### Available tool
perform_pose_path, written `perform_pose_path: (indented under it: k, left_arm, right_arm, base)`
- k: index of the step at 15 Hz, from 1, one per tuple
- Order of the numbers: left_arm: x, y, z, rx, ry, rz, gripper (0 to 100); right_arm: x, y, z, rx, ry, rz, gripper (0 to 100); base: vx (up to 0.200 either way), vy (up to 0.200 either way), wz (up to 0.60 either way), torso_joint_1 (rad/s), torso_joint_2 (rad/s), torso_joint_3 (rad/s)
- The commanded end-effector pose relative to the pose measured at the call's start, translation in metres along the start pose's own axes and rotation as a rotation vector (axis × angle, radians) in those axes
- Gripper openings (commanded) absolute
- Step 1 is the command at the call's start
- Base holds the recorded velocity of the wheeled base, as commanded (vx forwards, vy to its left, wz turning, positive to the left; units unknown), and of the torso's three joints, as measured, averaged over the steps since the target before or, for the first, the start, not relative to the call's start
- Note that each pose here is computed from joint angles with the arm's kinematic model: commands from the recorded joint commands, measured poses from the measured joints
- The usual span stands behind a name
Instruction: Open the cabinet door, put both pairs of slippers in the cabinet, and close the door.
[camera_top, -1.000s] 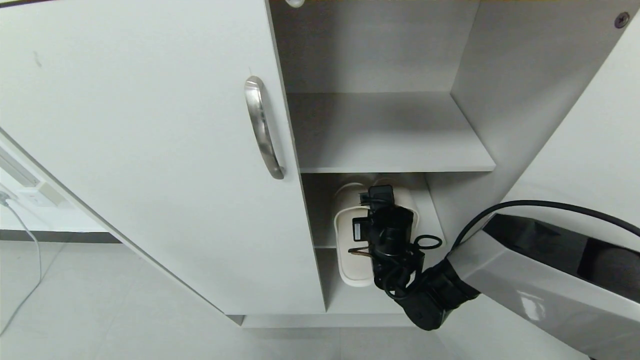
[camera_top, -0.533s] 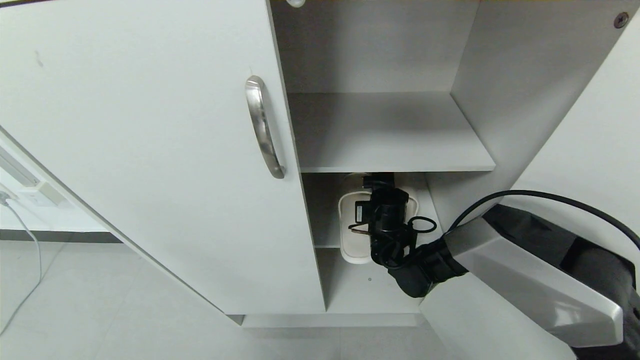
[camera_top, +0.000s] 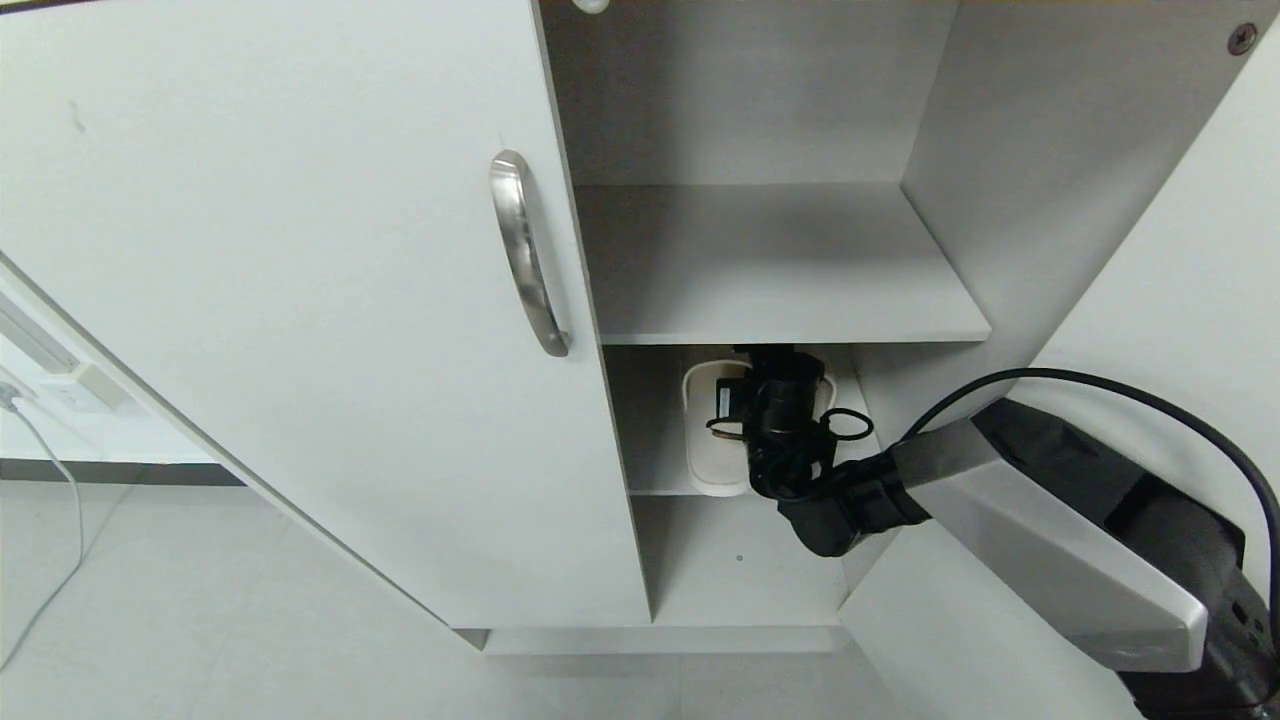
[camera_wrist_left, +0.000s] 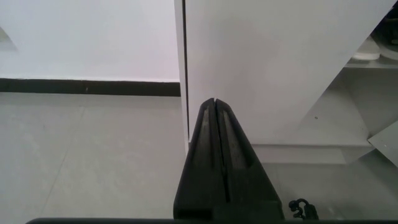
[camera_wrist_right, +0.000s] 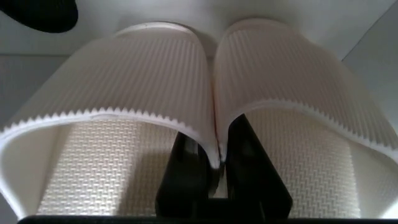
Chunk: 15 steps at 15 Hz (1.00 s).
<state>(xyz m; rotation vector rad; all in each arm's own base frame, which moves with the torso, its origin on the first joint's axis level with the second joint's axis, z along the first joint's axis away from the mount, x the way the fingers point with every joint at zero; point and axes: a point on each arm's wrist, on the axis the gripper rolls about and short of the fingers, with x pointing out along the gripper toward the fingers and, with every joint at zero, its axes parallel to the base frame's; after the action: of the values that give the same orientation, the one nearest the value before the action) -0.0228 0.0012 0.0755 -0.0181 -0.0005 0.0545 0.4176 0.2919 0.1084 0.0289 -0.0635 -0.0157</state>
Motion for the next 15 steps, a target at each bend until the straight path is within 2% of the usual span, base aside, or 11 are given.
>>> perform_pose_path:
  k: [1, 7, 8, 13, 15]
  left_arm:
    - [0.0, 0.0, 0.0, 0.0, 0.002, 0.001, 0]
    - [0.0, 0.0, 0.0, 0.0, 0.002, 0.001, 0]
    - [0.0, 0.0, 0.0, 0.0, 0.002, 0.001, 0]
    - [0.0, 0.0, 0.0, 0.001, 0.002, -0.002, 0]
    - [0.0, 0.0, 0.0, 0.0, 0.002, -0.002, 0]
  right_arm:
    - [0.001, 0.0, -0.001, -0.005, -0.001, 0.001, 0]
    - [0.002, 0.002, -0.007, -0.021, 0.02, 0.017, 0]
    - [0.001, 0.002, -0.008, -0.02, 0.022, 0.017, 100]
    - [-0.019, 0.003, -0.003, -0.036, 0.044, 0.039, 100]
    - [-0.033, 0.004, 0.006, -0.021, 0.024, 0.054, 100]
  base:
    - [0.0, 0.0, 0.0, 0.0, 0.0, 0.0]
    - [0.0, 0.0, 0.0, 0.0, 0.0, 0.0]
    - [0.0, 0.0, 0.0, 0.0, 0.0, 0.0]
    - [0.0, 0.0, 0.0, 0.0, 0.0, 0.0]
    - [0.0, 0.0, 0.0, 0.0, 0.0, 0.0]
